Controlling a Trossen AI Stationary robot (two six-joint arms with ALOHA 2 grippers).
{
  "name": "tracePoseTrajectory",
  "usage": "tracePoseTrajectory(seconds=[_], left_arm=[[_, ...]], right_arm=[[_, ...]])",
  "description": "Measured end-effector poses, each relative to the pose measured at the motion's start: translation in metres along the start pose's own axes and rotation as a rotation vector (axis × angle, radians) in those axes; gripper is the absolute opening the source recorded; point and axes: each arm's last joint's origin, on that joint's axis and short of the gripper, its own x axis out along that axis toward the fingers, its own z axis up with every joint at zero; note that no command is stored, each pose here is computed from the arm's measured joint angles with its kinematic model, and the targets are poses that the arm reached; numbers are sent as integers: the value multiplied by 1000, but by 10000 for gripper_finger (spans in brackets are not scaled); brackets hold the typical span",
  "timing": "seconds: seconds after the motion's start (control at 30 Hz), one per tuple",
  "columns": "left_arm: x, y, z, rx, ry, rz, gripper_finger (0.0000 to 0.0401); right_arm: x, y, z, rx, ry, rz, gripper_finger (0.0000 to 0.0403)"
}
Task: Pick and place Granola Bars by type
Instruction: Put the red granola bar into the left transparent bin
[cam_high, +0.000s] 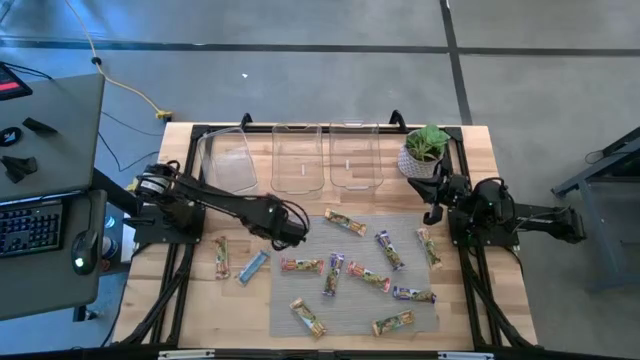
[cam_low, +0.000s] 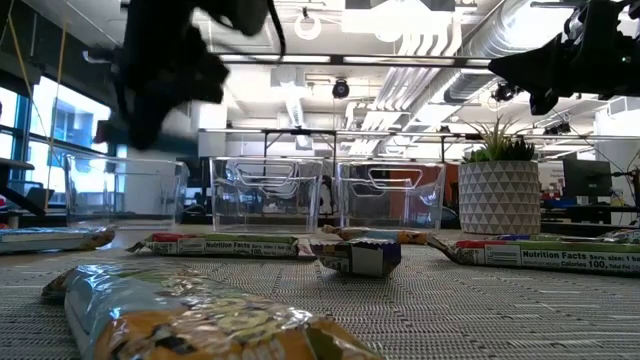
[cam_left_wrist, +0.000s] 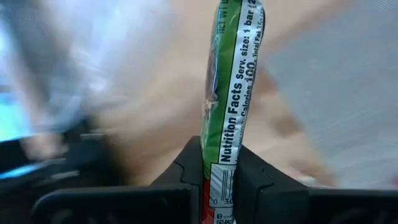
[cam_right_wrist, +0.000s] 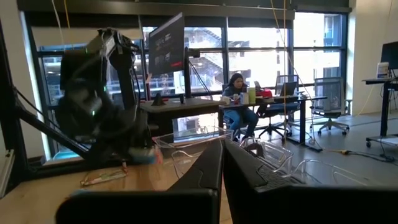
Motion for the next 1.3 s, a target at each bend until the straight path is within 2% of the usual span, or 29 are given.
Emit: tracePoseTrajectory(seconds=[0.03, 0.07, 0.13, 0.2, 0.27, 0.33, 0.53, 0.7, 0.87, 1.1, 1.2, 1.3], left_arm=[[-8, 6, 2, -10, -26, 37, 31], [-14, 8, 5, -25, -58, 27, 31], [-24, 18, 11, -6, -109, -66, 31], [-32, 29, 16, -34, -139, -84, 31], [-32, 41, 15, -100, -172, -35, 31], [-32, 54, 15, -133, -206, -73, 31], [-27, 91, 9, -255, -221, -84, 31], [-6, 122, 8, -375, -218, -44, 31], [25, 143, 14, -489, -188, 34, 31], [65, 152, 42, -501, -165, 19, 32], [80, 160, 58, -504, -183, 0, 32], [94, 173, 74, -519, -202, -17, 32]], right_arm=[[0, 0, 0, 0, 0, 0, 0], [0, 0, 0, 0, -1, 0, 0], [0, 0, 0, 0, -1, 0, 0], [0, 0, 0, 1, -2, 0, 0], [0, 0, 1, 1, -6, 1, 0], [0, 0, 0, 0, 1, 1, 0], [2, 0, -1, -3, 9, 0, 0], [2, 0, 0, -38, -3, -16, 0], [3, -1, 5, -152, -48, -51, 0], [2, -3, 13, -188, -120, -155, 0], [2, -3, 13, -175, -120, -157, 0], [2, -2, 12, -177, -115, -110, 0]])
